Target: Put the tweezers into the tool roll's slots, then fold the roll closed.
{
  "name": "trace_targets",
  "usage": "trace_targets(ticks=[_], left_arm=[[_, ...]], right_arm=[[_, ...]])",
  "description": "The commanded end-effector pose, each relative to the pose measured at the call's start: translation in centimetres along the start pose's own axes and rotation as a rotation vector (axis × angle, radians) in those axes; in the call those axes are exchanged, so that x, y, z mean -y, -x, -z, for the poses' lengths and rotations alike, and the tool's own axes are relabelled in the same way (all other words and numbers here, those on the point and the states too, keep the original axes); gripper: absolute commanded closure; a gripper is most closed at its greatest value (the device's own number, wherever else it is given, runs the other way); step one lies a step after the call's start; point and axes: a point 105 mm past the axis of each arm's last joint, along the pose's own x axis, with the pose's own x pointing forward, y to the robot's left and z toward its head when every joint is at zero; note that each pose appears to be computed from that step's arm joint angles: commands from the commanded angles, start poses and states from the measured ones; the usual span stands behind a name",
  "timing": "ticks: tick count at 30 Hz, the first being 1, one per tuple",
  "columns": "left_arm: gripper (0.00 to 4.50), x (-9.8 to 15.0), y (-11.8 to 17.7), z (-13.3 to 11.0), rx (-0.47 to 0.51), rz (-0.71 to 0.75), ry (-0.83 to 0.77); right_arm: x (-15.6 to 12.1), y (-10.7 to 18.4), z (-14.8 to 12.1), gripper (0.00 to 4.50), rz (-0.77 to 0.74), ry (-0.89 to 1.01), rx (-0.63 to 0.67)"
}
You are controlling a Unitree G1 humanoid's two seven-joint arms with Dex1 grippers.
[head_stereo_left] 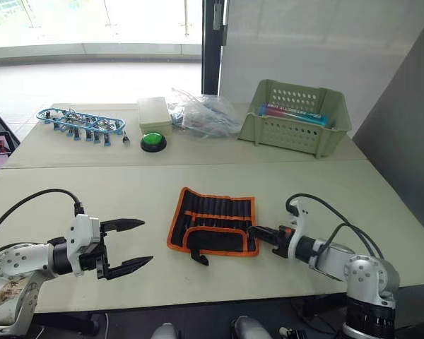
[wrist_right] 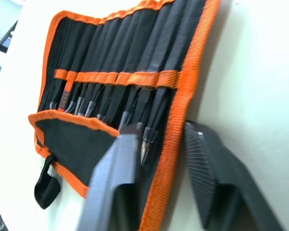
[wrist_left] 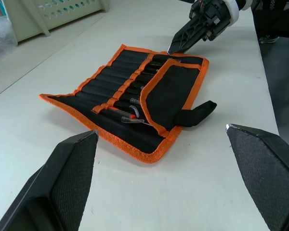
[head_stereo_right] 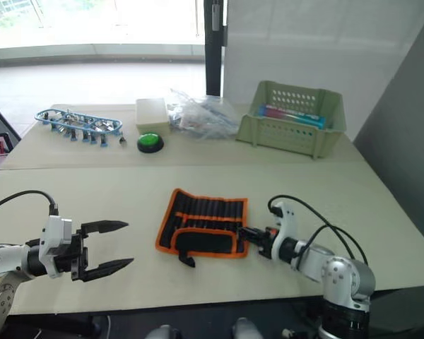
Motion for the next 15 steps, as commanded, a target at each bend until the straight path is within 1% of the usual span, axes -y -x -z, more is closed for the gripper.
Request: trace_targets(ticks=[1,6,9,15], left_arm=[[0.00,0.0,-0.1,-0.6,0.009,-0.002,-0.042],[0.00,0.0,-0.2,-0.5,0.002,0.001,-0.043],[0.00,-0.1,-0.3,-0.5,0.000,0.002,-0.043],[0.00,-0.2,-0.3,-0.2,-0.014,0.004,-0.048]], right_arm=[[-0.7,0.4,-0.3,4.46,-0.040,0.004,0.009],[-0.5,0.3,-0.4,4.46,-0.023,0.012,0.017],[-0.5,0.3,-0.9,4.46,-0.022,0.009,0.042],[-1.0,1.5,-3.6,4.46,-0.052,0.041,0.097]])
